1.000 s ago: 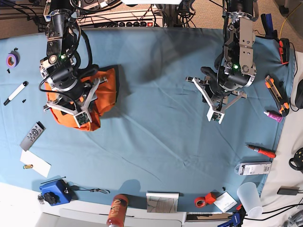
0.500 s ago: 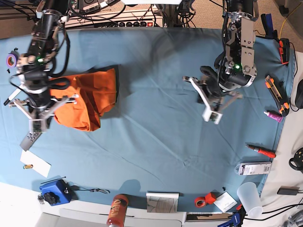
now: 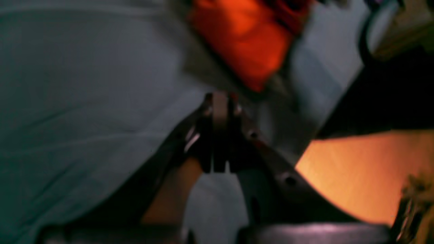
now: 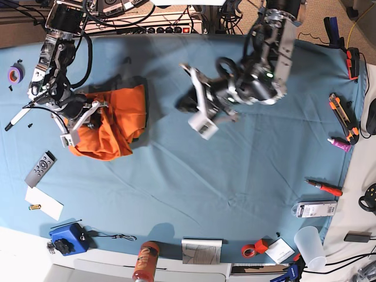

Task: Layout the t-shirt on the table in an organized manner, then fold the t-shirt properly
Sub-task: 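Move the left gripper to the bundle's edge beside the right gripper and grasp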

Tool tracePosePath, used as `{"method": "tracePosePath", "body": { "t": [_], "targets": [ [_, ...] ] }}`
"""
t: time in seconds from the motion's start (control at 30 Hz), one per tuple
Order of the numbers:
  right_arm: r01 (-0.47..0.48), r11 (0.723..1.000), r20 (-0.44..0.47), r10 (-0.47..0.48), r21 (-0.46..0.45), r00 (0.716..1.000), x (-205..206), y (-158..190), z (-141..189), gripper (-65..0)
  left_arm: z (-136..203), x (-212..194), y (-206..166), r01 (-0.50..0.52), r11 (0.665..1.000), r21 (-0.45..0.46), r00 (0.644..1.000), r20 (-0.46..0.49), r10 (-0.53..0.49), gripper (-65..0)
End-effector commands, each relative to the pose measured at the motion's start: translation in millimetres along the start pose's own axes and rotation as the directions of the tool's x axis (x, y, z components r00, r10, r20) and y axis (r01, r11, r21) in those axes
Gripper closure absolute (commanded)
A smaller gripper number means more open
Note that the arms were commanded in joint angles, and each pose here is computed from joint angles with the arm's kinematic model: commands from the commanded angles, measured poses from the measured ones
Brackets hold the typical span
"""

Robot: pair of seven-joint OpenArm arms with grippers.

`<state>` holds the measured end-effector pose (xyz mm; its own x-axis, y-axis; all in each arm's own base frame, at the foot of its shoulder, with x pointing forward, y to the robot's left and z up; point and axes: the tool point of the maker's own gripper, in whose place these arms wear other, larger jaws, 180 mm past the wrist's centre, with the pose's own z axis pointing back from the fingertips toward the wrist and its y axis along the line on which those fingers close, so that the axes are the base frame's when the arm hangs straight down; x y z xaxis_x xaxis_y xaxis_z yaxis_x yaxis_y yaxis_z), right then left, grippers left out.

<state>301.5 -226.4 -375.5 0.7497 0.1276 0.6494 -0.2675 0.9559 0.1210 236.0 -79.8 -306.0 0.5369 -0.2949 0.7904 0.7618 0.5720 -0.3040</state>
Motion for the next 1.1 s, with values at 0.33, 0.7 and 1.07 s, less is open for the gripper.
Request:
{"method": "tracePosePath", "body": {
  "t": [0.33, 0.7, 1.07],
  "targets": [
    [-0.086, 0.995, 0.117, 0.080, 0.050, 0.990, 43.9, 24.6, 24.2, 0.0, -29.3, 36.7, -47.5, 0.107, 0.993, 0.048, 0.991, 0.072, -0.110, -23.4],
    [-0.025, 0.992, 0.047, 0.019, 0.126, 0.999, 12.9, 39.9, -2.8, 0.0, -29.1, 43.9, -50.4, 0.115, 0.992, 0.045, 0.986, 0.113, -0.120, -23.4],
    [-0.106, 0.975, 0.323, 0.166, -0.196, 0.932, 91.3, -13.9, 96.7, 0.0, -34.4, 45.7, -47.2, 0.081, 0.995, 0.054, 0.986, 0.144, -0.089, -39.6]
  ]
}}
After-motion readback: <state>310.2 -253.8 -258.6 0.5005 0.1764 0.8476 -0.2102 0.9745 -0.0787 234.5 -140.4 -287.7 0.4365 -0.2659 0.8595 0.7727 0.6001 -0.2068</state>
